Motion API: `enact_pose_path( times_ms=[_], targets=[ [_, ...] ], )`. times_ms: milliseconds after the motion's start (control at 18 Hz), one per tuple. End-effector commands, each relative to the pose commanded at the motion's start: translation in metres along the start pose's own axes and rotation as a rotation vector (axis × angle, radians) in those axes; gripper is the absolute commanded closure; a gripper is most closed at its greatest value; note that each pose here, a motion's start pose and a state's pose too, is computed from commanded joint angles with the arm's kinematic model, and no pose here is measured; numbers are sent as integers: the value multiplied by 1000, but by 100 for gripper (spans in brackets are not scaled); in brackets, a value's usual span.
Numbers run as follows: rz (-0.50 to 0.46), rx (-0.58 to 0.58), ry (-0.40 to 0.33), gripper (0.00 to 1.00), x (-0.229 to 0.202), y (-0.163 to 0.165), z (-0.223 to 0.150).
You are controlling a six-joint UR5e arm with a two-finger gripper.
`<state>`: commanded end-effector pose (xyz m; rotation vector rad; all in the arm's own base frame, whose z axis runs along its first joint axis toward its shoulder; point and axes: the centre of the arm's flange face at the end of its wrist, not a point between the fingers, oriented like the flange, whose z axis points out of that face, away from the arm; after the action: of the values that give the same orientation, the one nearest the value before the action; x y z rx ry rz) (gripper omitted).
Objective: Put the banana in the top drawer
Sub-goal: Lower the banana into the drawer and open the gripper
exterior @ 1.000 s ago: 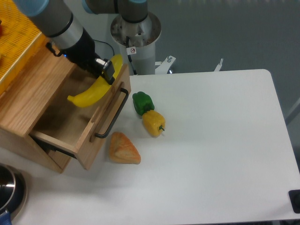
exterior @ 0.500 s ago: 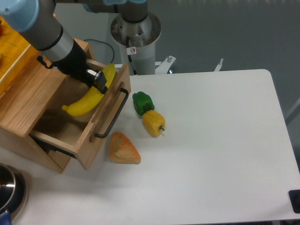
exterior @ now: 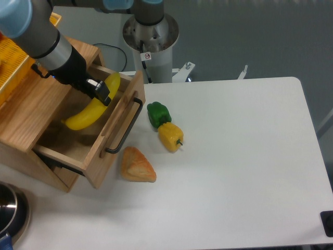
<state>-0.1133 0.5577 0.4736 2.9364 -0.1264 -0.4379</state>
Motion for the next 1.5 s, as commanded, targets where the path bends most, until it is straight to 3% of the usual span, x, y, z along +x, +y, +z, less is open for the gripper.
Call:
enact_pose_path(
  times_ms=[333,556,833,1056,1389,1500],
  targets=[
    [6,-2,1,95,6,-4,1],
    [7,-3,3,85,6,-4,2],
    [13,-15,5,85,7,-10,9],
    [16,-15,7,73,9,-11,9],
    [17,-18,4,46,9,-11,10],
    [15,-15,5,43,9,-10,8]
  ],
)
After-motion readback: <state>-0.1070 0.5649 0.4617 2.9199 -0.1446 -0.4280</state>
